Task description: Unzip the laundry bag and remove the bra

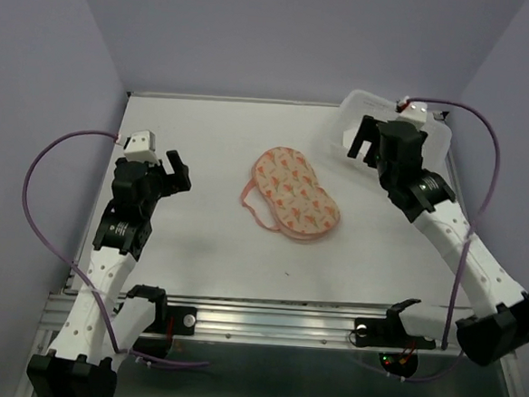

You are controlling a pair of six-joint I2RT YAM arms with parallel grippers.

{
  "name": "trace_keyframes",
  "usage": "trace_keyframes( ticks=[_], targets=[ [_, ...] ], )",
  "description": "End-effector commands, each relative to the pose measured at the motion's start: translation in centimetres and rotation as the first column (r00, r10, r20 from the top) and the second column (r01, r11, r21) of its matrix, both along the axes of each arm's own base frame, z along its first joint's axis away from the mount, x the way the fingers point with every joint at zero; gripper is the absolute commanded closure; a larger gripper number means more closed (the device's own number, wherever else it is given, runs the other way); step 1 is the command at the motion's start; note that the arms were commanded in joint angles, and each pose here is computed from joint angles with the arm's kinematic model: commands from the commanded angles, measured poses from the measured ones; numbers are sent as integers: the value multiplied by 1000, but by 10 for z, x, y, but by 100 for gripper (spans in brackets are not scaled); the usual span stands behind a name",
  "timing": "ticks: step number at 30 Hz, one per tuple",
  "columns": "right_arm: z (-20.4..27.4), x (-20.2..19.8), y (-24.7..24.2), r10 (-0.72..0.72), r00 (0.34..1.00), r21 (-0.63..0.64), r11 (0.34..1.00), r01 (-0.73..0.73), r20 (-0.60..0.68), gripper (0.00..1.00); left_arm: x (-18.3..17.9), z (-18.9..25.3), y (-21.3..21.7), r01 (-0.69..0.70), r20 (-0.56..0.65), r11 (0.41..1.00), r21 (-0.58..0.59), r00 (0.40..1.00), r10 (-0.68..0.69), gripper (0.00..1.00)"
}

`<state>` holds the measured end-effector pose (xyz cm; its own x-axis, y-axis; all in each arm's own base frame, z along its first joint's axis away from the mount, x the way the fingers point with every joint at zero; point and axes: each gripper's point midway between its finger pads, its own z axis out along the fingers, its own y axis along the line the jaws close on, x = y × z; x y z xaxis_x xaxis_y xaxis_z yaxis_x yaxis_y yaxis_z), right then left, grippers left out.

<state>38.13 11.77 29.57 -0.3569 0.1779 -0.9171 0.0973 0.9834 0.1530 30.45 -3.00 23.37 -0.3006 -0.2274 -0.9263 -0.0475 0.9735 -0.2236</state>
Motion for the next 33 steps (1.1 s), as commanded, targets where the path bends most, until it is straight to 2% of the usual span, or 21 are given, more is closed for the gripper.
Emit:
trace_keyframes(
  ticks=[1,2,6,11,20,26,33],
  targets=[
    [43,-39,-58,-205,965,-36,976,214,165,0,-4,40,11,-47,147,999,16,988,44,1],
    [62,-59,-73,-236,946,0,970,242,221,0,-10,53,14,-61,183,998,12,981,58,1],
    [78,-102,-93,-211,929,38,977,209,305,0,-39,104,22,-81,308,997,7,948,75,1],
    [88,-137,-105,-167,910,63,986,154,379,0,-84,150,40,-156,414,988,13,900,137,1],
    [101,-185,-126,-123,862,54,992,111,493,0,-137,179,58,-224,505,974,25,844,181,1],
    [105,-194,-134,-119,851,26,992,123,511,0,-149,178,71,-285,516,958,-6,820,247,1],
    [106,-190,-130,-105,858,13,993,114,503,0,-150,180,70,-281,521,959,-17,817,249,1]
  ],
)
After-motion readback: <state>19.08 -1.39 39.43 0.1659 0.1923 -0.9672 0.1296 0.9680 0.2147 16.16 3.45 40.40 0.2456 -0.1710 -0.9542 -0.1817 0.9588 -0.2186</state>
